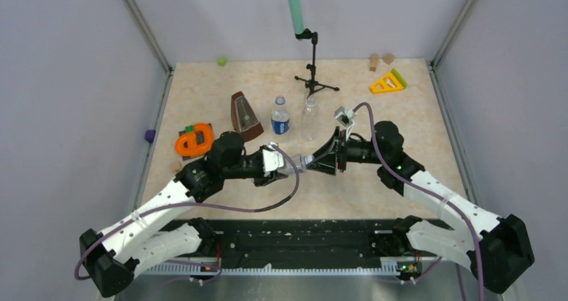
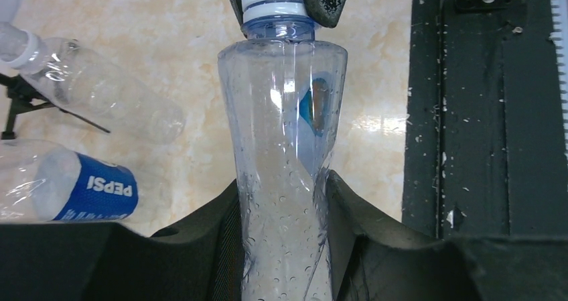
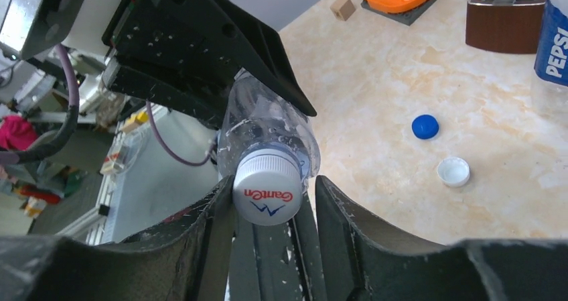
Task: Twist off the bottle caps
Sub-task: Unscrew the bottle cap from the plastic bottle.
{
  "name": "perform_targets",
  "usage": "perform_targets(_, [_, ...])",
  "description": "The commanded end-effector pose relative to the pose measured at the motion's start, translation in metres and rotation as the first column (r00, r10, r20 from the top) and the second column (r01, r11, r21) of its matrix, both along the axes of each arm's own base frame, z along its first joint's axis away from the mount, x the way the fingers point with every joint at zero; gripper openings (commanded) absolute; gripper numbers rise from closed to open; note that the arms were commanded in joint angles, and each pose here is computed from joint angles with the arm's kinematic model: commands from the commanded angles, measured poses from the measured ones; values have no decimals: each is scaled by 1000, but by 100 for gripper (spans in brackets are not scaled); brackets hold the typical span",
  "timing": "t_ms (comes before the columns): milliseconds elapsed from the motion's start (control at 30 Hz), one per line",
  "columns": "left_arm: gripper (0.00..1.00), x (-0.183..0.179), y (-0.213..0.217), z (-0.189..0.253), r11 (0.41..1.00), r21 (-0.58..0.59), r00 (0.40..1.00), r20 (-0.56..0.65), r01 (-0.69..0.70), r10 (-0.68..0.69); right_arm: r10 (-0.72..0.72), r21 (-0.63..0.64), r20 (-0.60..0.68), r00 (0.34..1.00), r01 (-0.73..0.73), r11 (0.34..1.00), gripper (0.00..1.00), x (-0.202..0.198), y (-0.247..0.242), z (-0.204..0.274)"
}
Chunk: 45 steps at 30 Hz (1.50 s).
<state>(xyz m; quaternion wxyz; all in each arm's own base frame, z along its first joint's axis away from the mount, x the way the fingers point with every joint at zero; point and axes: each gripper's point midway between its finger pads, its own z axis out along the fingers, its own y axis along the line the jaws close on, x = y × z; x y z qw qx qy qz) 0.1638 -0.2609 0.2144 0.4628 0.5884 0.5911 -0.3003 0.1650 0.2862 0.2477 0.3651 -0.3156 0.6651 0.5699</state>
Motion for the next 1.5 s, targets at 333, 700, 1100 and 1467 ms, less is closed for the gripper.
perform_targets(333, [0, 32, 18, 21, 987, -54, 960, 229, -153, 161, -48, 74, -62, 997, 52, 996, 50, 3, 3, 1])
perform_targets(700, [0, 53, 28, 20, 960, -59, 891, 360, -272, 275, -236, 79, -97, 967, 244, 967, 52, 28, -7, 14])
perform_targets(1100, [0, 58, 24, 47, 954, -145, 850, 432, -263, 300, -590, -19, -151, 793, 594, 804, 54, 96, -33, 46])
perform_targets(1467, [0, 53, 39, 54, 940, -161, 806, 484, -299, 340, -602, 31, -239, 762, 626, 779, 54, 116, -36, 86])
